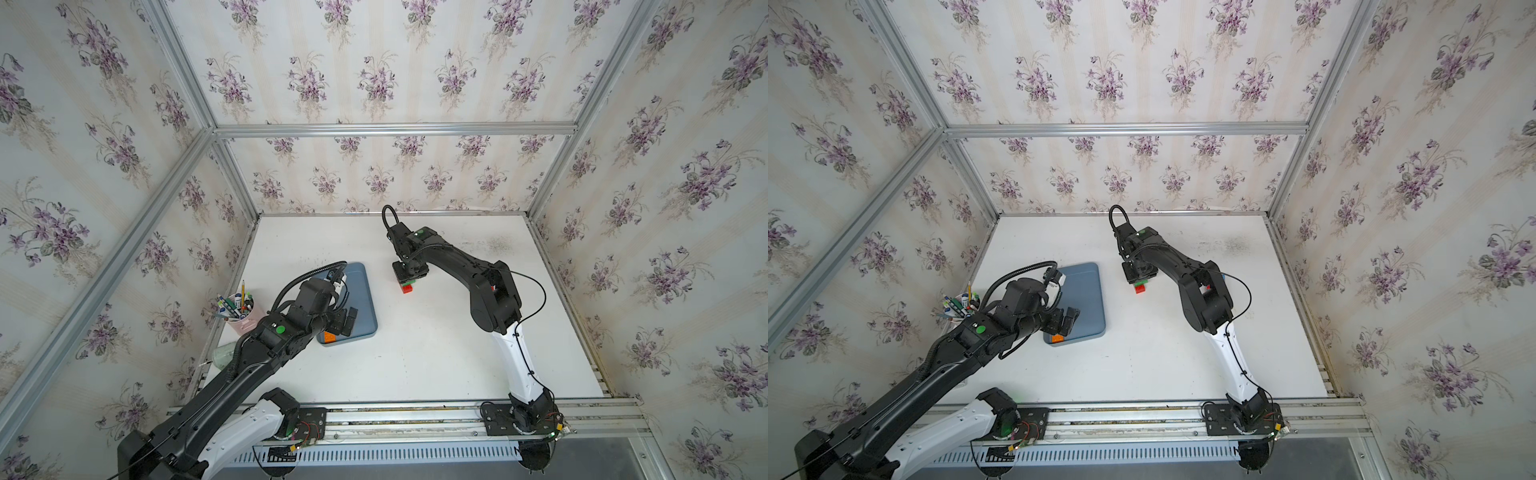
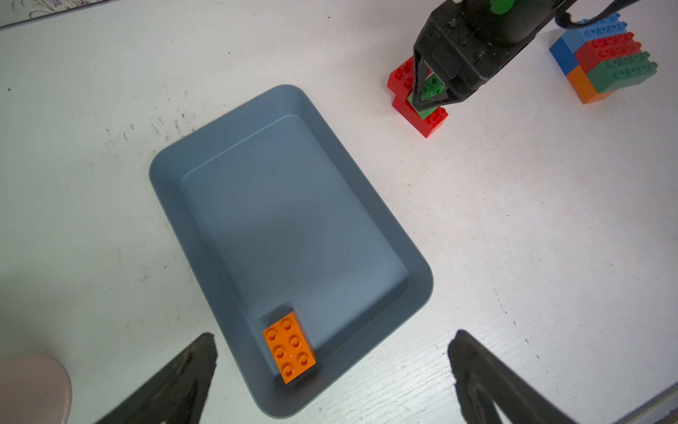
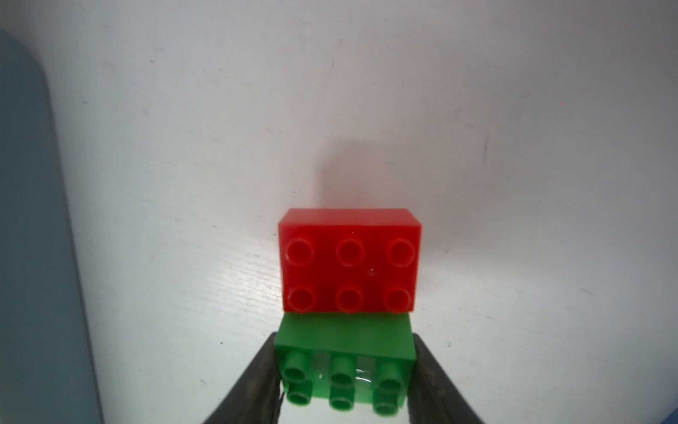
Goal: Assemble a rectangle with lego
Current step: Assemble the lego brick with the lego brick.
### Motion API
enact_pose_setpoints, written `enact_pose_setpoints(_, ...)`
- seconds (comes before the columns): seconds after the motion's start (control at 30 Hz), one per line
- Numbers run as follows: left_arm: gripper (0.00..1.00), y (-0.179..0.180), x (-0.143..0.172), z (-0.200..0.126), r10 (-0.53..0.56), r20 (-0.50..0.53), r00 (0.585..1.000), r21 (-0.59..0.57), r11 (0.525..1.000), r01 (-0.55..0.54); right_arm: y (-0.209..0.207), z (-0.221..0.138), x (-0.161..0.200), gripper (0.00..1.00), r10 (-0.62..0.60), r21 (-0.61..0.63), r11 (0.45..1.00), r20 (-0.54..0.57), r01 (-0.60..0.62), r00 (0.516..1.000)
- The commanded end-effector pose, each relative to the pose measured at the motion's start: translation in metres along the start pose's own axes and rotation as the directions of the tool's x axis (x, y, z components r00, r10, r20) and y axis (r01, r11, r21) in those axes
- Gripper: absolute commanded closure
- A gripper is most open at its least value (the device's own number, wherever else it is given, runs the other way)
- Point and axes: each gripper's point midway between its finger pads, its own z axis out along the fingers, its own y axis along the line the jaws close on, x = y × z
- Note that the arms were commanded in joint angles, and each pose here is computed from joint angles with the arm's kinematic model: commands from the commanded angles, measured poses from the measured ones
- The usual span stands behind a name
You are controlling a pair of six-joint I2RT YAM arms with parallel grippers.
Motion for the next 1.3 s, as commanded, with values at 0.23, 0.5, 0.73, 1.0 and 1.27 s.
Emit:
enact_pose_setpoints(0.23,0.0,0.002,-0.007,-0.001,0.002,0.034,0.999,-0.009,1.0,-0.001,-0.002,0.004,-0.002,0.44,0.006,0.016,1.0,0.003,-0.006,1.0)
enact_pose_setpoints(0.5,0.0,0.002,-0.006,0.0,0.003,0.031,1.0,-0.009,1.0,-0.003,-0.004,0.001,-0.004,0.43,0.01,0.025,1.0,0.012,-0.01,1.0)
enact_pose_setpoints(0.73,0.0,0.002,-0.007,0.001,0.003,0.034,0.999,-0.009,1.0,-0.002,-0.005,-0.007,-0.005,0.46,0.019,0.031,0.999,0.024,-0.02,1.0)
enact_pose_setpoints(1.0,0.0,0.001,-0.007,0.0,0.004,0.036,0.999,-0.009,1.0,-0.004,-0.006,-0.001,-0.004,0.5,0.015,0.036,0.999,0.016,-0.016,1.0)
enact_pose_setpoints(1.27,0.0,0.002,-0.006,0.001,0.005,0.035,0.999,-0.013,1.0,-0.005,-0.004,0.0,-0.005,0.51,0.008,0.033,0.999,0.011,-0.008,1.0)
